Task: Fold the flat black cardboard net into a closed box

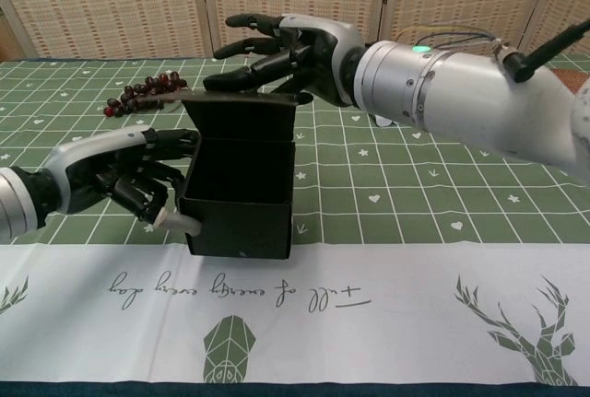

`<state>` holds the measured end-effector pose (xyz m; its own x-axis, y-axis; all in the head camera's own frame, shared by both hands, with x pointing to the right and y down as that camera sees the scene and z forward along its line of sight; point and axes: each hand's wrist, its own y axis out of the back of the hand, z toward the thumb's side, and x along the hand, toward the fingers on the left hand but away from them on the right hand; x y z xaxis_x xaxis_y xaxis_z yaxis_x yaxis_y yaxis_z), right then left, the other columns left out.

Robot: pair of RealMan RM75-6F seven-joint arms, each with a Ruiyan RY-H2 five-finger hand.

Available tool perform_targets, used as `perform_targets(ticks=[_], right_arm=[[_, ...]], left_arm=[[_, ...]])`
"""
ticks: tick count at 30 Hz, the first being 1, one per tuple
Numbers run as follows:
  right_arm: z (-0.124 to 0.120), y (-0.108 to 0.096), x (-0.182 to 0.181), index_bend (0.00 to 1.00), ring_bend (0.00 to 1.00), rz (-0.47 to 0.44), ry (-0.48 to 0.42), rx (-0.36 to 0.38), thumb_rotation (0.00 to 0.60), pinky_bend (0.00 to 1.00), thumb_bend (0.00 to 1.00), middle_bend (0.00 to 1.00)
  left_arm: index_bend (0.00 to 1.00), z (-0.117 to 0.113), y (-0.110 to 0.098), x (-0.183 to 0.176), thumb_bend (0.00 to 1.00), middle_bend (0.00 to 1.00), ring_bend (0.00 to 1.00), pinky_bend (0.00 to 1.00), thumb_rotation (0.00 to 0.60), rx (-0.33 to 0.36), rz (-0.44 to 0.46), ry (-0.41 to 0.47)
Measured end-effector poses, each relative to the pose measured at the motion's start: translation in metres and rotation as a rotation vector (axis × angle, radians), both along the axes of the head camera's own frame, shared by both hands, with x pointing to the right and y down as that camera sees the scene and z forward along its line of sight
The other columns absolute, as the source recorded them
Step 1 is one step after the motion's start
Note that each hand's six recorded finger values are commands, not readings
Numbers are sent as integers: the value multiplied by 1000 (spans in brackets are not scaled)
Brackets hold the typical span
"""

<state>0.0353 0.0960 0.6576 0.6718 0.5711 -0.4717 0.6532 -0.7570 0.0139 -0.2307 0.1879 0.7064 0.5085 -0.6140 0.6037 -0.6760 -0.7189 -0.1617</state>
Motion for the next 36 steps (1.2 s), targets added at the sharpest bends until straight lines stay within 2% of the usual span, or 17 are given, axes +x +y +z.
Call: perform_targets(ticks=[5, 11, 14, 18, 21, 24, 36], right_arm=[[-1, 4, -2, 0, 642, -84, 61, 51, 600, 998, 0, 224], [1, 6, -6, 0, 646, -182, 205, 238, 600, 984, 0, 236], [2, 8, -11, 0, 646, -223, 282, 324, 600, 979, 0, 236], [7, 11, -23, 0, 646, -263, 360, 403, 600, 975, 0, 235], [10, 12, -31, 0, 648, -291, 408, 462, 600, 971, 0, 236], [13, 15, -39, 0, 648, -321, 452, 521, 600, 971, 0, 235], [21, 23, -52, 23, 648, -427, 584, 726, 600, 971, 0, 221]], left_arm=[[350, 7, -5, -8, 0, 374, 530, 740, 600, 4, -52, -55], [309, 15, -7, -16, 0, 370, 529, 744, 600, 14, -140, -124], [198, 18, -7, -19, 0, 285, 510, 748, 600, 23, -171, -161], [23, 18, -6, -19, 0, 125, 469, 750, 600, 20, -206, -175], [0, 16, -6, -22, 0, 68, 440, 748, 600, 21, -189, -187], [0, 14, -6, -28, 0, 62, 428, 748, 600, 30, -159, -208], [0, -9, -9, -66, 0, 23, 394, 741, 600, 146, -37, -357]])
